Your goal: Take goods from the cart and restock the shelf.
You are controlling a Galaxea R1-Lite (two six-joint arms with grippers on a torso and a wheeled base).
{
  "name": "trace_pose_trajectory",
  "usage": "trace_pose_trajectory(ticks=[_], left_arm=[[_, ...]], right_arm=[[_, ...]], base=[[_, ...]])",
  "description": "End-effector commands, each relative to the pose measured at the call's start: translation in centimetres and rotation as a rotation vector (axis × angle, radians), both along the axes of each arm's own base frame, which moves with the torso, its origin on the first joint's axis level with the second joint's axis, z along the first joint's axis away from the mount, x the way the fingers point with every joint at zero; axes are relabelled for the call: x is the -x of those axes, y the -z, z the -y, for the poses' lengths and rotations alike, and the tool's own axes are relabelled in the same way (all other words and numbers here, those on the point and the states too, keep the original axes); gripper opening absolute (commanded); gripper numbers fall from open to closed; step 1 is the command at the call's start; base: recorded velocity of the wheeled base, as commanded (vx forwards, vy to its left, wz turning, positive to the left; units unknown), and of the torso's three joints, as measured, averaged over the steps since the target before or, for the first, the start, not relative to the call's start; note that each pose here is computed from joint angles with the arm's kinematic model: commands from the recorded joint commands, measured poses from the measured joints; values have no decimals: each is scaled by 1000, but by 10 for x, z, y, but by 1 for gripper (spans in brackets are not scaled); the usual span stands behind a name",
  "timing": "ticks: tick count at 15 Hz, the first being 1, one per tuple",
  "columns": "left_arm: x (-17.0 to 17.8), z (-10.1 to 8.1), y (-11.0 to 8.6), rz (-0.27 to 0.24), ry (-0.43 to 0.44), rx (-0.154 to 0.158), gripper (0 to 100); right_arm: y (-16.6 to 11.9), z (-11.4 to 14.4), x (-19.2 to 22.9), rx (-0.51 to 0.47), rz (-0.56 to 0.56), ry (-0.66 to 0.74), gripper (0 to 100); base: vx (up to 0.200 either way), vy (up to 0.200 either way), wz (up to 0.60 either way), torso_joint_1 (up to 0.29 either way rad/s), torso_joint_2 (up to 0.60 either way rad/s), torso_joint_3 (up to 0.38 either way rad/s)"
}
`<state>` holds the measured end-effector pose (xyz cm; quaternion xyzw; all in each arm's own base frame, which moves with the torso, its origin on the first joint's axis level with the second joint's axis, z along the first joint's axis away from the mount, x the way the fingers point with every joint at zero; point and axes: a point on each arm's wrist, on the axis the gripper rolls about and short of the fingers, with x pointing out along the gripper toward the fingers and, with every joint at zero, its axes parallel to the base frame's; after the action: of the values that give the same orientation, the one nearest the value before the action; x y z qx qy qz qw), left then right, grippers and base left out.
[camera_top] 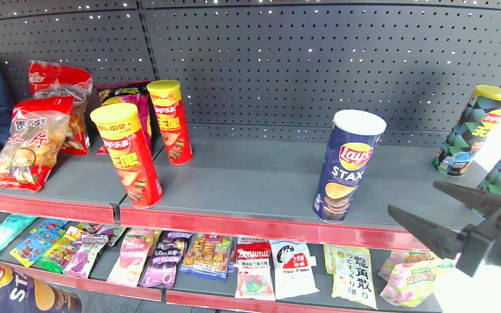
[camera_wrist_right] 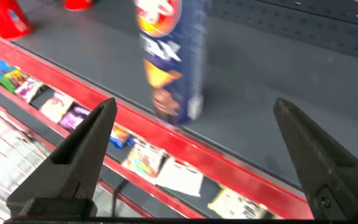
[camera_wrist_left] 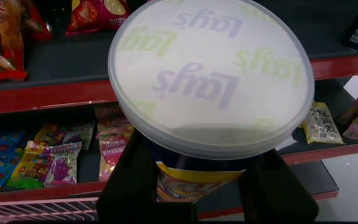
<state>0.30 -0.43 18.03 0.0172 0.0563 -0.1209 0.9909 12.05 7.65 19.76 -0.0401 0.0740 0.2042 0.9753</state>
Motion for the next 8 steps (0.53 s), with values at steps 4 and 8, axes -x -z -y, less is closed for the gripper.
trace_pose_trajectory(ticks=[4,8], left_arm=[[-5,0,-16,14,-4,0,0],[-7,0,-29,48,-5,-53,0]], right_arm=[[21,72,96,49,-22,198,100],[64,71,153,50,37,240,100]], base=[[0,0,0,0,0,0],[0,0,0,0,0,0]])
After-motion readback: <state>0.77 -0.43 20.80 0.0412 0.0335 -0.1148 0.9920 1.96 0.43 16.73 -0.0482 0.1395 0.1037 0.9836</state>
